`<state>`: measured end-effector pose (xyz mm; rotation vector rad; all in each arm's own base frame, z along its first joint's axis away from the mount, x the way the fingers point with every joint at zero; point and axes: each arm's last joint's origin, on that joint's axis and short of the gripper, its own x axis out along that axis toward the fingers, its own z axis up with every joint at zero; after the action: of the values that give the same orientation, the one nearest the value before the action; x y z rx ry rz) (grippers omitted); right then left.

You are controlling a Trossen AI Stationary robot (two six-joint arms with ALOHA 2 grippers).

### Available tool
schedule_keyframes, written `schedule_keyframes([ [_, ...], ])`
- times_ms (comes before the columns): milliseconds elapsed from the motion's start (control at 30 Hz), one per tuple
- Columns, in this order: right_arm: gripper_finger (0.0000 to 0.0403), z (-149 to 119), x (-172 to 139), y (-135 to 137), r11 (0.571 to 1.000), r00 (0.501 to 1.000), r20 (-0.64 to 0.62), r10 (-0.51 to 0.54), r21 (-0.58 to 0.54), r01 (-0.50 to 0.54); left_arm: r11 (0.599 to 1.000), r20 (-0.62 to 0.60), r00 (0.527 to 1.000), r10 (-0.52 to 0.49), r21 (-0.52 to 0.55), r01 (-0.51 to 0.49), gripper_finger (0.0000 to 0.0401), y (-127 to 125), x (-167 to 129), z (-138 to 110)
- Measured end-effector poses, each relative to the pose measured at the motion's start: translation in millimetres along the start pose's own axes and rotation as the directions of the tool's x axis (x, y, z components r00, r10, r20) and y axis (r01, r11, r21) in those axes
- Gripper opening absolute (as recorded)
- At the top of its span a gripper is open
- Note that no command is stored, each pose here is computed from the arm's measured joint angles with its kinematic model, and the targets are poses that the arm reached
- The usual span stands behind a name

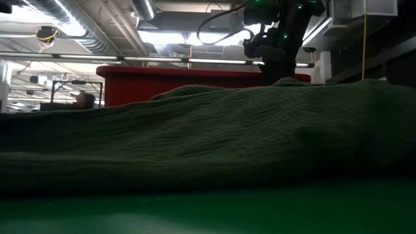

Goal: Fold laundry
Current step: Fold the green shirt

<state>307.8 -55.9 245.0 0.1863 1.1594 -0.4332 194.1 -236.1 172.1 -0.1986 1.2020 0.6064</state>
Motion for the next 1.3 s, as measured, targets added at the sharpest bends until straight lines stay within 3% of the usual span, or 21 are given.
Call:
schedule_keyframes([
  [167, 0.0137, 0, 0, 0, 1.000, 1.000, -0.005, 0.003, -0.005, -0.003, 1.000, 0.015, 1.000, -0.002, -0.001, 0.002, 0.0156, 0, 0, 0],
  [433, 0.0013, -1, 0, 0, 1.000, 1.000, -0.008, 0.004, -0.026, -0.004, 1.000, 0.016, 1.000, -0.002, -0.002, 0.002, 0.0156, 0, 0, 0],
  [667, 0.0032, -2, -12, -3, 0.999, 1.000, 0.023, 0.018, -0.049, -0.017, 0.999, 0.017, 1.000, -0.010, -0.044, 0.010, 0.0156, -1, 0, 1],
  [967, 0.0010, -9, -53, -10, 0.996, 0.988, 0.144, 0.050, -0.083, -0.038, 0.995, 0.074, 0.997, -0.003, -0.102, 0.011, 0.0156, -1, 0, 2],
  [1133, 0.0015, -12, -62, -4, 0.993, 0.984, 0.168, 0.066, -0.105, -0.049, 0.992, 0.084, 0.995, 0.045, -0.124, -0.034, 0.0156, 4, 4, 14],
  [1300, 0.0005, -13, -63, 2, 0.991, 0.983, 0.168, 0.074, -0.126, -0.053, 0.987, 0.055, 0.991, 0.120, -0.118, -0.113, 0.0156, 17, 11, 40],
])
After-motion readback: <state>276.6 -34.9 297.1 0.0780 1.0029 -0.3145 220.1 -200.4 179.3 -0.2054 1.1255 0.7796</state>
